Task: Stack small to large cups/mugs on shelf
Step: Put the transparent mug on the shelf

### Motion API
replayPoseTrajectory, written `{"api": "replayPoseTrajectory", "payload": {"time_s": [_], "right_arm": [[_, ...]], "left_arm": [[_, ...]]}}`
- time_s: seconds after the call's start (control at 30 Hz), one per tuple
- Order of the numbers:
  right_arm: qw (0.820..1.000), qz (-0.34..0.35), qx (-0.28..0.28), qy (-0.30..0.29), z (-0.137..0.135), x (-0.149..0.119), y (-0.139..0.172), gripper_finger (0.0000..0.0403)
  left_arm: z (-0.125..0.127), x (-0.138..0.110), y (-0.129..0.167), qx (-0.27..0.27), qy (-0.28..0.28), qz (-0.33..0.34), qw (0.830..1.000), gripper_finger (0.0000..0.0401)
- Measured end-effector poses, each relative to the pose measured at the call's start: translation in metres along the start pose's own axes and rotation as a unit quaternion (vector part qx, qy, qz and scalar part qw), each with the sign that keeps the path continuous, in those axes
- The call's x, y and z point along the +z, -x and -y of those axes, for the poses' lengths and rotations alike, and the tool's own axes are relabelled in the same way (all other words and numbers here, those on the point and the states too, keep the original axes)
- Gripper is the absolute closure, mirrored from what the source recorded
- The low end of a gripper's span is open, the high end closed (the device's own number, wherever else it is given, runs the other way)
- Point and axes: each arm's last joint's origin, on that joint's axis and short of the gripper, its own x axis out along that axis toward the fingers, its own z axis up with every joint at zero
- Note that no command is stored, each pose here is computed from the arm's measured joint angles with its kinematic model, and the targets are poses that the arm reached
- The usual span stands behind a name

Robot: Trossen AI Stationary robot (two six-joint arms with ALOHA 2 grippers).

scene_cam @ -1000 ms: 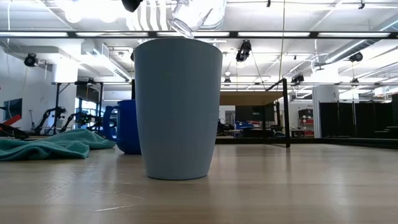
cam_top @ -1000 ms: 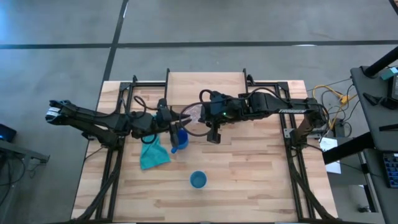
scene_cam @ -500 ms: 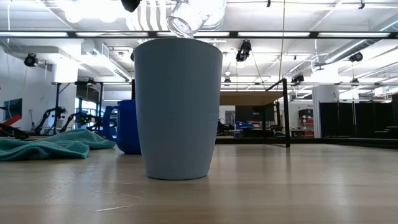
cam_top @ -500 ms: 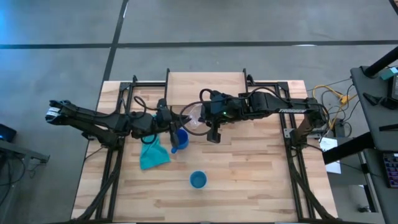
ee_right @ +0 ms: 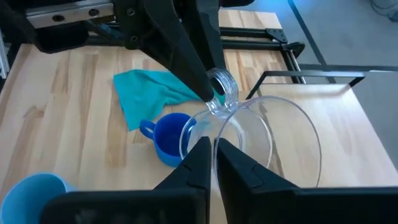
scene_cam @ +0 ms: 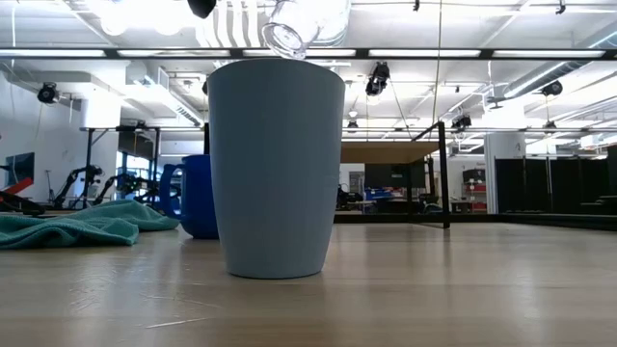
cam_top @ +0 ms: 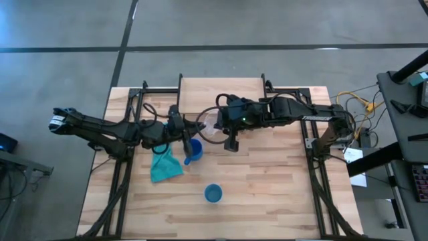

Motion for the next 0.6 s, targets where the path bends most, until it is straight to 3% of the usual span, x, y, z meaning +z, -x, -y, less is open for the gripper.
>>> {"api": "replayPoseTrajectory", "payload": {"time_s": [0.23, 0.4, 0.6], "right_arm": [[1.0, 0.0, -0.002, 0.011, 0.001, 0.0, 0.003, 0.0328], [0.999, -0.001, -0.044, 0.014, 0.003, 0.0, 0.003, 0.03], [0.998, -0.006, -0.054, 0.016, 0.004, -0.001, 0.004, 0.0299]], "left_arm": [[-0.002, -0.001, -0.001, 0.011, -0.004, -0.004, 1.0, 0.0397], [-0.003, 0.001, -0.001, 0.016, -0.023, -0.001, 1.0, 0.0398], [-0.016, -0.001, -0.006, 0.09, -0.028, 0.0, 0.996, 0.0398]]}}
